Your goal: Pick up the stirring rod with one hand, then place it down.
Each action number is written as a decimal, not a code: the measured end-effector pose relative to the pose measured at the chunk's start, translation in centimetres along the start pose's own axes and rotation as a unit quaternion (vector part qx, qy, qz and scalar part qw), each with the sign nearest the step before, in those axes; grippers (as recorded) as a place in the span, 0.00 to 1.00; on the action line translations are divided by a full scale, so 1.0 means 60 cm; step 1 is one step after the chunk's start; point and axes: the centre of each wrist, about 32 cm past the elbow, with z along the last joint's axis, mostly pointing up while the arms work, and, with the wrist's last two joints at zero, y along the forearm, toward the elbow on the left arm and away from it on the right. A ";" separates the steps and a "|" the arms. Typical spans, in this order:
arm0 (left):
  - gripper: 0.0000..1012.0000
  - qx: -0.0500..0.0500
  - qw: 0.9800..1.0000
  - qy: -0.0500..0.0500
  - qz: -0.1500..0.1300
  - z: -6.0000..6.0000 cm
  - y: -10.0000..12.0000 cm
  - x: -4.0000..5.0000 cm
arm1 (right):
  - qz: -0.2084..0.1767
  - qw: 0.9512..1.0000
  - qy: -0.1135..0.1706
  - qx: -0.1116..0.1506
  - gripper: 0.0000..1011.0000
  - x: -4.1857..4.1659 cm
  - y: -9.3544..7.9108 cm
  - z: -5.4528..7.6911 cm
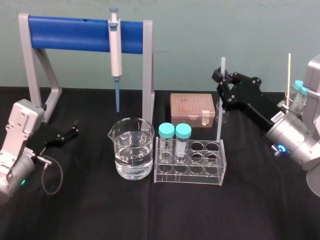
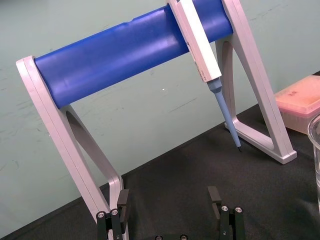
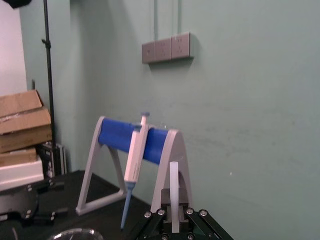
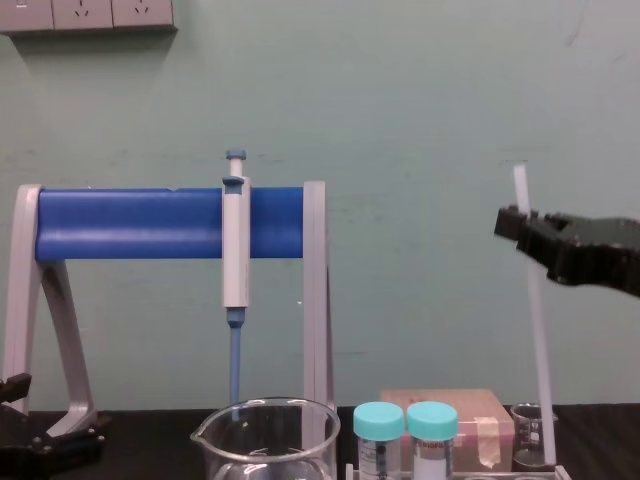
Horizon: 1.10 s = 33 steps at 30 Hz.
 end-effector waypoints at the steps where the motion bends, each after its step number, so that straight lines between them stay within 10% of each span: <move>1: 0.99 0.000 1.000 0.000 0.000 0.000 0.000 0.000 | 0.001 1.000 0.002 -0.006 0.07 -0.001 0.000 -0.004; 33: 0.99 0.000 1.000 0.000 0.000 0.000 0.000 0.000 | 0.001 1.000 0.010 -0.029 0.07 0.004 0.022 -0.043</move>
